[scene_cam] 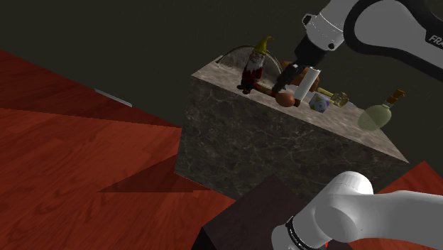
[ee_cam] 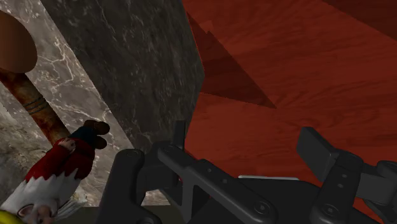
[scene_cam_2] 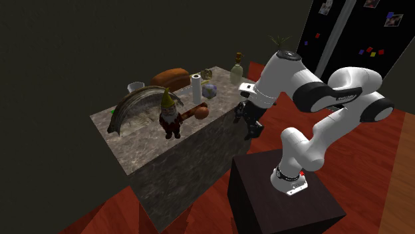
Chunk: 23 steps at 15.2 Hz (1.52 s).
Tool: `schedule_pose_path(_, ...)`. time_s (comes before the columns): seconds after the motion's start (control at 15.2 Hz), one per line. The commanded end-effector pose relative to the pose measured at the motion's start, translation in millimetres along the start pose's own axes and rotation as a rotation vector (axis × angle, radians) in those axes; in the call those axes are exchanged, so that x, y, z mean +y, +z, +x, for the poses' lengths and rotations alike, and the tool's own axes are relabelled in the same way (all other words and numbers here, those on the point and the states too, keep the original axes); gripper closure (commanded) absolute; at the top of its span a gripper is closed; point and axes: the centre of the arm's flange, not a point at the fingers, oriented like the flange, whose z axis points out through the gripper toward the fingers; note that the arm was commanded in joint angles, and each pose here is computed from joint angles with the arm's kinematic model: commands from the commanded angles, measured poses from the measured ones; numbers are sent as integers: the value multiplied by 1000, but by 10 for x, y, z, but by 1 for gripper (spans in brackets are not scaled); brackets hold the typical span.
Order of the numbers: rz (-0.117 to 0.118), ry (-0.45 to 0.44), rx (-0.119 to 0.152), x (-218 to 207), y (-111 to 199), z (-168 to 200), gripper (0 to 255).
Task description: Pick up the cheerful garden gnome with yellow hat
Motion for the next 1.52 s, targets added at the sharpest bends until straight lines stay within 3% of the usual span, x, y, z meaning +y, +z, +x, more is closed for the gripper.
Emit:
schedule_pose_path(0.0, 0, 0, 0, 0, 0, 0, 0)
schedule_pose_path(0.73, -46, 158, 229, 881, 411, 656, 0)
schedule_pose_path(1.45, -93, 315, 458, 1875, 636, 1237, 0)
